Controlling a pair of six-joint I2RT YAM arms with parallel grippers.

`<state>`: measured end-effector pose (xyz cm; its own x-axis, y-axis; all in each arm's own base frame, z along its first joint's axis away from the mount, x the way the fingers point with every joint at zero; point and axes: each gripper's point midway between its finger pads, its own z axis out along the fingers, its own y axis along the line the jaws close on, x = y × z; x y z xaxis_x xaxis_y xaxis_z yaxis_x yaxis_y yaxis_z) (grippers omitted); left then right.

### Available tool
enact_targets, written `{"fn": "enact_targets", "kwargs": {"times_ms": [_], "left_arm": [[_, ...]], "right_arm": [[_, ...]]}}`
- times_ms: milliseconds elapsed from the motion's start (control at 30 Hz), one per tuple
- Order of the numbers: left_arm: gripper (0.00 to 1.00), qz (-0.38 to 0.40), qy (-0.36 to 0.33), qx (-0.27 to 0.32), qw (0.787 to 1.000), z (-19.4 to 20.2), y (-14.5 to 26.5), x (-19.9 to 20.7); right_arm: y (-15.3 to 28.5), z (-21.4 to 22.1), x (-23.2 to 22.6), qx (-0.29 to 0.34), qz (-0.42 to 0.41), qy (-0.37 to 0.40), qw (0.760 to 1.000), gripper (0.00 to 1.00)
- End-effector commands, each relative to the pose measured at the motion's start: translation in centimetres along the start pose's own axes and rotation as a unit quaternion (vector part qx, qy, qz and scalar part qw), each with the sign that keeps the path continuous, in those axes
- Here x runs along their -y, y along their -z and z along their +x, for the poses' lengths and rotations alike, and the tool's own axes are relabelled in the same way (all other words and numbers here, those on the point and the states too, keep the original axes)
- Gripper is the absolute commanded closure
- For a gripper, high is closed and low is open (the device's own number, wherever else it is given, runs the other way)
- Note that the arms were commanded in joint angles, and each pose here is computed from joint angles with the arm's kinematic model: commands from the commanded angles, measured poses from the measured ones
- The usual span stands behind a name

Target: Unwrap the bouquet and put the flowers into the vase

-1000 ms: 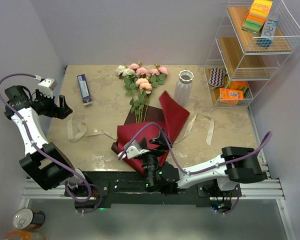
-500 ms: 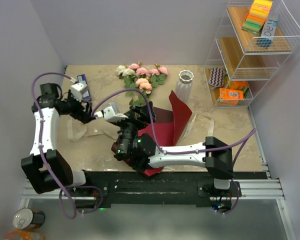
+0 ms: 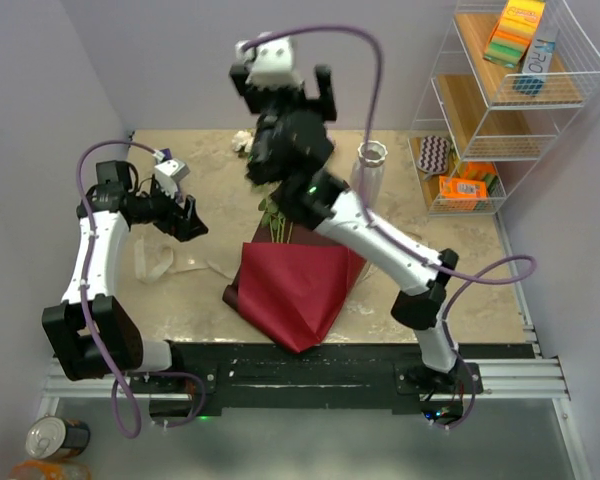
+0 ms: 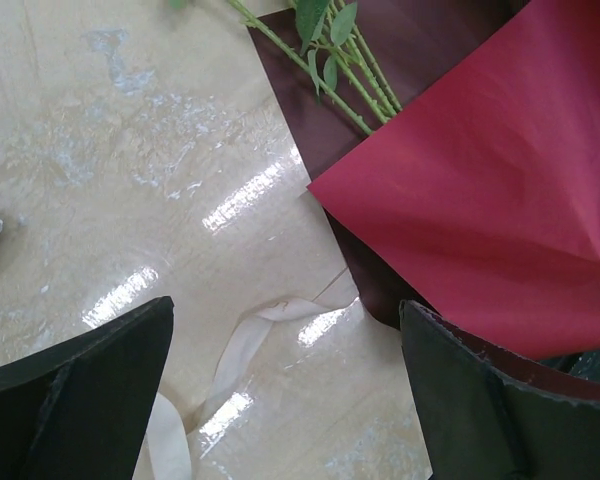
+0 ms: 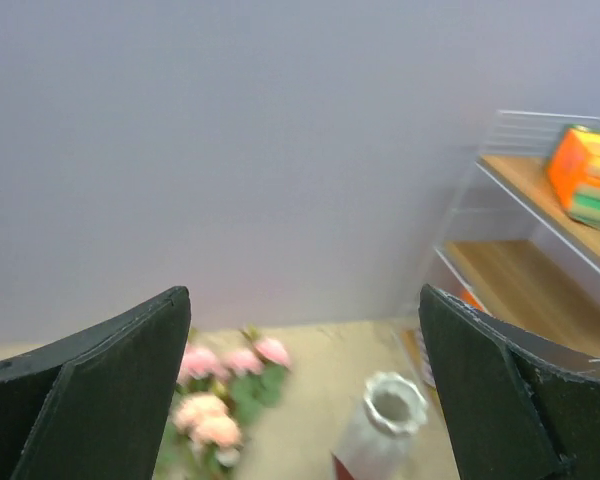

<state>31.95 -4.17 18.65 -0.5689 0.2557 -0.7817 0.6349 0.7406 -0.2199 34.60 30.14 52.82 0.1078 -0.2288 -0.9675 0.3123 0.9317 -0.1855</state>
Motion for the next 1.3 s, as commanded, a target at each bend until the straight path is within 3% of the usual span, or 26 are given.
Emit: {"fn": "enact_targets", "kwargs": {"times_ms": [0,33,100,133,200,233,300,767,1000,1167,1267], "left_arm": [[0.00,-0.014,-0.018,0.015,1.000,-1.7,0.3,0.3],[0.00,-0.015,-0.020,-0.002,1.000,-0.8,-0.3,0.5],[0.00,0.002,-0.035,-0.020,0.999,0.0,-1.8,1.9],[0.01,0.005,-0.027,-0.036,0.999,1.2,-2.5,2.3],[0.01,0.030,-0.033,-0.059,0.997,2.4,-4.5,3.6],[0.01,0.030,-0.025,-0.072,0.997,3.3,-5.0,3.5],[0.01,0.058,-0.026,-0.091,0.994,3.9,-7.0,4.6],[0.03,0.123,0.076,-0.170,0.975,6.5,-13.0,5.4],[0.40,0.135,0.107,-0.195,0.965,8.6,-14.1,5.8],[0.44,0.158,0.123,-0.201,0.959,8.6,-14.3,6.9],[0.64,0.182,0.131,-0.209,0.952,8.5,-14.3,7.5]], "right_arm": [[-3.2,-5.1,1.7,0.025,-0.181,-0.224,0.957,0.01],[-2.5,-2.1,-1.1,0.010,-0.214,-0.180,0.960,0.01],[-1.4,-2.8,0.2,0.027,-0.241,-0.190,0.951,0.01],[-1.0,1.1,-1.5,0.005,-0.252,-0.150,0.956,0.01],[-0.2,0.8,1.3,0.025,-0.248,-0.166,0.954,0.01],[0.3,4.4,0.6,0.008,-0.255,-0.135,0.957,0.01],[1.5,6.0,2.2,0.009,-0.264,-0.135,0.955,0.01],[3.8,9.5,7.9,-0.002,-0.243,-0.129,0.962,0.05],[3.5,8.7,9.2,0.006,-0.225,-0.129,0.966,0.06],[3.5,8.1,9.9,0.011,-0.221,-0.133,0.966,0.06],[3.4,8.1,10.2,0.009,-0.214,-0.134,0.968,0.06]]}}
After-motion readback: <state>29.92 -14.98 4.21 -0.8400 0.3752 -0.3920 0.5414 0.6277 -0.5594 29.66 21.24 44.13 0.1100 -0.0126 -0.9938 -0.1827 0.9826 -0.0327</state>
